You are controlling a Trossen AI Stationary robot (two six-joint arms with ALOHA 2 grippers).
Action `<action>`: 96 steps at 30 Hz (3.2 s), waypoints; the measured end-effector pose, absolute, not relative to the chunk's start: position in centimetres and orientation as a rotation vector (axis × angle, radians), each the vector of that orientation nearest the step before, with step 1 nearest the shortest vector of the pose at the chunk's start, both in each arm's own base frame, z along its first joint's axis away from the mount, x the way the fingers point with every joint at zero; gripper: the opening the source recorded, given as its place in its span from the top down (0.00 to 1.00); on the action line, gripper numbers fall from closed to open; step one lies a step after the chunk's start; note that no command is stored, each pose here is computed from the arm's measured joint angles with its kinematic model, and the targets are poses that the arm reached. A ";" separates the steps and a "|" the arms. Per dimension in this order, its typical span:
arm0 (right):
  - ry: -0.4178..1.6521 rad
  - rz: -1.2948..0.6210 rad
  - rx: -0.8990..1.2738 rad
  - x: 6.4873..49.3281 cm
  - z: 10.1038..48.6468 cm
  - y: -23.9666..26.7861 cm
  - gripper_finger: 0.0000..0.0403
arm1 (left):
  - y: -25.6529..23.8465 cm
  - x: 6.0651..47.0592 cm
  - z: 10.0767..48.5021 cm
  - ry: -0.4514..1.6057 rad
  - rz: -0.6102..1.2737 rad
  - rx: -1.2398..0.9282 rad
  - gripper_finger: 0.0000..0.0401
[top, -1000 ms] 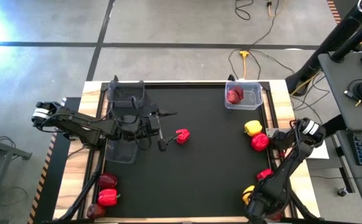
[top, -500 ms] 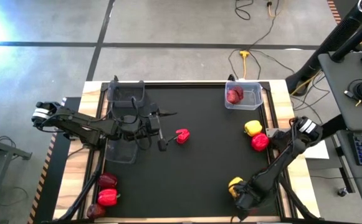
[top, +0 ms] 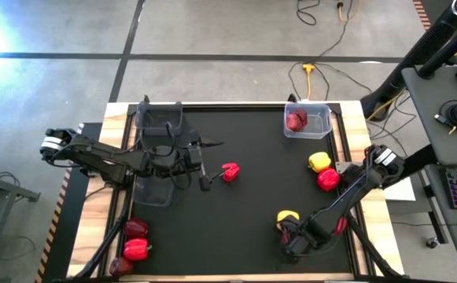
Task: Sort produce into baskets
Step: Put the bottom right apple into the transparent bin
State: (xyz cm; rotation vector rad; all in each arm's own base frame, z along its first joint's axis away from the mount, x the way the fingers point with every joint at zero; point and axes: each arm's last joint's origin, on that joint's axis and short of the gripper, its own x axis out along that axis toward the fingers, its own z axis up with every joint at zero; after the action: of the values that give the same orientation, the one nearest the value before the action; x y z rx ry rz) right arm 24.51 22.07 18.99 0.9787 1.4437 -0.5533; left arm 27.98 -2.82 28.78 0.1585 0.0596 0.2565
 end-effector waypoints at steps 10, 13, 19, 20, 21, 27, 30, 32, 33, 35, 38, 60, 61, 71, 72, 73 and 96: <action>1.172 -0.688 1.027 25.3 18.8 21.4 0.08 | -2.8 28.0 28.8 0.060 0.257 0.159 0.06; 1.148 -0.679 1.013 26.0 18.8 20.7 0.08 | -2.8 27.9 28.9 0.059 0.257 0.158 0.06; 1.106 -0.521 0.879 27.7 20.2 20.1 0.08 | -2.8 27.5 29.1 0.065 0.256 0.146 0.06; 1.106 -0.496 0.850 28.0 20.4 20.0 0.08 | -2.8 27.5 29.1 0.067 0.255 0.139 0.06; 1.104 -0.476 0.824 28.2 20.7 19.9 0.08 | -2.8 27.4 29.1 0.068 0.254 0.131 0.06; 1.087 -0.223 0.509 29.5 22.7 19.9 0.08 | -3.8 27.2 28.7 0.101 0.218 0.064 0.06; 1.075 -0.033 0.213 29.8 23.4 20.0 0.08 | -5.0 27.0 28.6 0.113 0.178 0.031 0.06; 1.068 0.075 0.033 29.8 23.5 20.1 0.08 | -6.0 26.7 28.5 0.118 0.139 0.014 0.06; 1.066 0.118 -0.043 29.8 23.6 20.1 0.08 | -6.6 26.6 28.5 0.119 0.118 0.005 0.06; 1.050 0.164 -0.165 29.8 23.6 20.0 0.08 | -7.8 26.1 28.6 0.120 0.074 -0.011 0.06; 1.047 0.153 -0.316 29.8 23.0 19.3 0.08 | -9.6 25.3 28.7 0.124 0.022 -0.038 0.06; 1.237 0.330 -0.339 33.3 18.0 15.1 0.08 | -17.1 20.4 28.8 0.093 -0.011 -0.032 0.06; 1.244 0.329 -0.344 33.4 17.7 15.2 0.08 | -17.1 20.4 28.8 0.093 -0.012 -0.032 0.06; 1.209 0.307 -0.303 34.6 15.9 15.7 0.09 | -17.1 20.4 28.8 0.094 -0.012 -0.025 0.06; 1.211 0.301 -0.295 34.7 15.8 15.6 0.10 | -17.1 20.4 28.8 0.094 -0.012 -0.025 0.06; 1.212 0.289 -0.278 34.7 15.7 15.6 0.11 | -17.1 20.4 28.8 0.094 -0.012 -0.025 0.06; 1.123 -0.987 0.112 21.3 30.7 -4.5 0.21 | -17.2 20.6 28.2 0.126 -0.010 0.006 0.06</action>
State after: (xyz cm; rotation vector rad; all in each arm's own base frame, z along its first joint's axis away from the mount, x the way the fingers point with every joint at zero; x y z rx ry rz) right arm 21.33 -4.51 30.72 0.1118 1.1232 -0.9867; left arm 20.55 -17.18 28.24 0.0057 0.1257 -0.0100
